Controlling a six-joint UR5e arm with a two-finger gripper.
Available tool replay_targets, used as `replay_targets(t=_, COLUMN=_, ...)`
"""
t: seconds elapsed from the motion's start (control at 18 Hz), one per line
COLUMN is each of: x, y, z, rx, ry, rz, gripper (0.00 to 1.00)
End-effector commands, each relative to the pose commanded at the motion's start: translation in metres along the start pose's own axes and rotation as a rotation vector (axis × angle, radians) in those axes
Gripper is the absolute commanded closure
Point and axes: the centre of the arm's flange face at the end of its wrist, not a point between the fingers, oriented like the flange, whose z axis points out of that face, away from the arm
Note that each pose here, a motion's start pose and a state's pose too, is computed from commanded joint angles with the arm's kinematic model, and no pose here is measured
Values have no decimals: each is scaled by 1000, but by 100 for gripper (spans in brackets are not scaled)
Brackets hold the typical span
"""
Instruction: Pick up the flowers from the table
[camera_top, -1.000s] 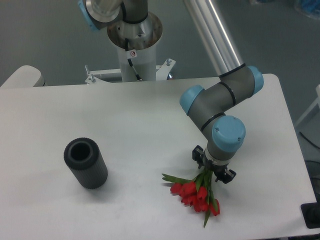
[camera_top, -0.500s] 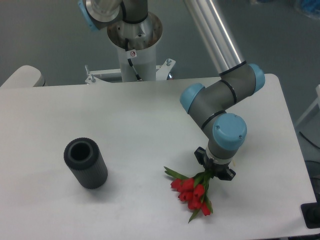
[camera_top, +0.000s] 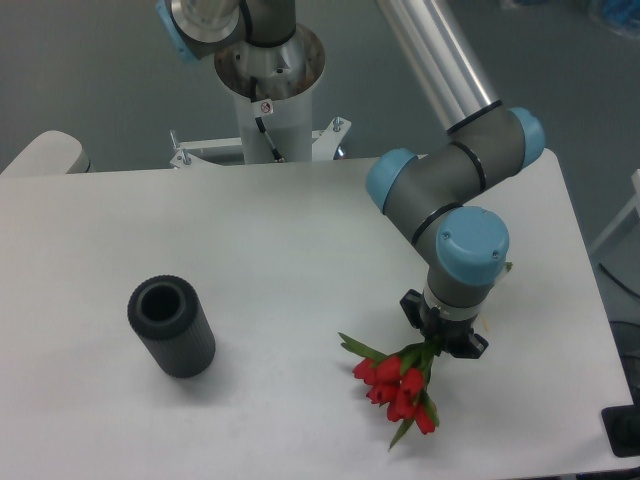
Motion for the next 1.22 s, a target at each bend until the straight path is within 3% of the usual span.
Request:
replay_targets(t=0.39, x=18, y=-24, z=-12, rx=2, ry=-11, rz=84, gripper=82)
replay_targets(t=0.72, x=45, y=-73, z=-12, rx=8, ry=-12, rz=174, gripper=81)
replay_targets(t=1.22, x=43, y=-66, z=-12, rx=-1, ry=-7, rz=174, gripper=81)
